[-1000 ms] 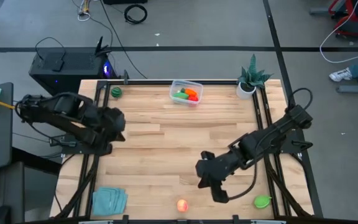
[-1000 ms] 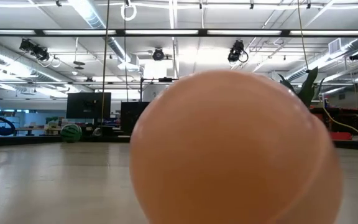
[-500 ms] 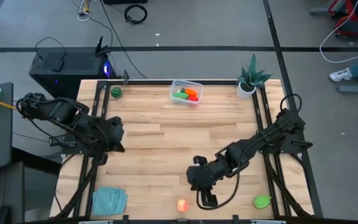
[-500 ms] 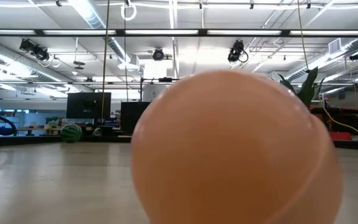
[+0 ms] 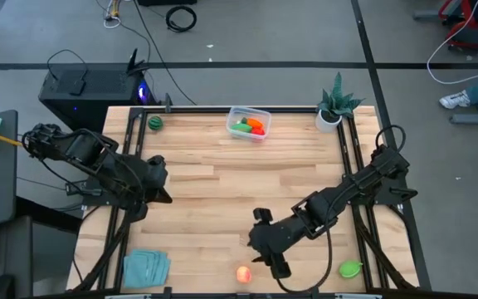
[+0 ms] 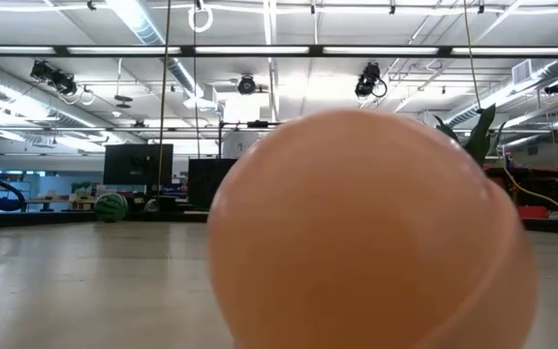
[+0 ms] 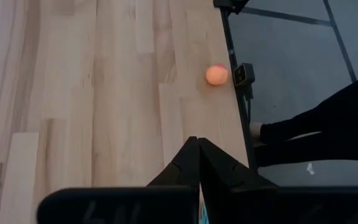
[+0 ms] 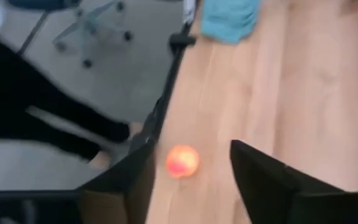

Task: Pick and placing Produce into tupperware
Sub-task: Put the light pink peach into the transparent container

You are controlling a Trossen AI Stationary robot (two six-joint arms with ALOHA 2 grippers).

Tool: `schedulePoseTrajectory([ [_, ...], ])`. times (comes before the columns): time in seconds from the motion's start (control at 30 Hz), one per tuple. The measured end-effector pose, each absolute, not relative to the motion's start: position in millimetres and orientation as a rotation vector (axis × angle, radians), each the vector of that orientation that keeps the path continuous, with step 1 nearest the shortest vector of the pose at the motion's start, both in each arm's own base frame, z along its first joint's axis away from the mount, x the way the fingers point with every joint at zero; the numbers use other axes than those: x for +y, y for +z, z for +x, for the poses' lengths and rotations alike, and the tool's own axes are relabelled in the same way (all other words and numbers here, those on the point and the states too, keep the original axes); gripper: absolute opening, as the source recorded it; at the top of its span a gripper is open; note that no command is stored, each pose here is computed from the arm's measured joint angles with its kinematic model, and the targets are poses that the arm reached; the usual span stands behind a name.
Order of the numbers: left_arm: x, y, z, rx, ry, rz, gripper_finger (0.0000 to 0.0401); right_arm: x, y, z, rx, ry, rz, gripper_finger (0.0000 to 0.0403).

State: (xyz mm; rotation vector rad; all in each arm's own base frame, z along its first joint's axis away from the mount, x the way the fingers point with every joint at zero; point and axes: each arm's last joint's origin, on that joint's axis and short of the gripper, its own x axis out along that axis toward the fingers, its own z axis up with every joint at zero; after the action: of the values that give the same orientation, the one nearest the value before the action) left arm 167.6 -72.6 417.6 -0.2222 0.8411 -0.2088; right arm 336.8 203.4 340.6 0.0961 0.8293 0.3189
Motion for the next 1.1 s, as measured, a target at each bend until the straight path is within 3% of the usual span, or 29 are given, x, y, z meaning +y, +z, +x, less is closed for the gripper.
schedulePoseTrajectory([
  [0.17, -73, 418, 168, 0.84, -0.207, -0.222, 0.0015, 201, 341, 339, 0.805, 0.251, 0.1, 0.0271],
  [0.33, -73, 418, 168, 0.84, -0.207, -0.222, 0.0005, 205, 339, 339, 0.81, 0.26, 0.103, 0.0295],
  [0.53, -73, 418, 168, 0.835, -0.208, -0.223, 0.0021, 223, 320, 346, 0.813, 0.323, 0.038, 0.0294],
  [1.1, -73, 418, 168, 0.832, -0.206, -0.232, 0.0006, 256, 241, 373, 0.909, 0.533, -0.242, 0.0286],
])
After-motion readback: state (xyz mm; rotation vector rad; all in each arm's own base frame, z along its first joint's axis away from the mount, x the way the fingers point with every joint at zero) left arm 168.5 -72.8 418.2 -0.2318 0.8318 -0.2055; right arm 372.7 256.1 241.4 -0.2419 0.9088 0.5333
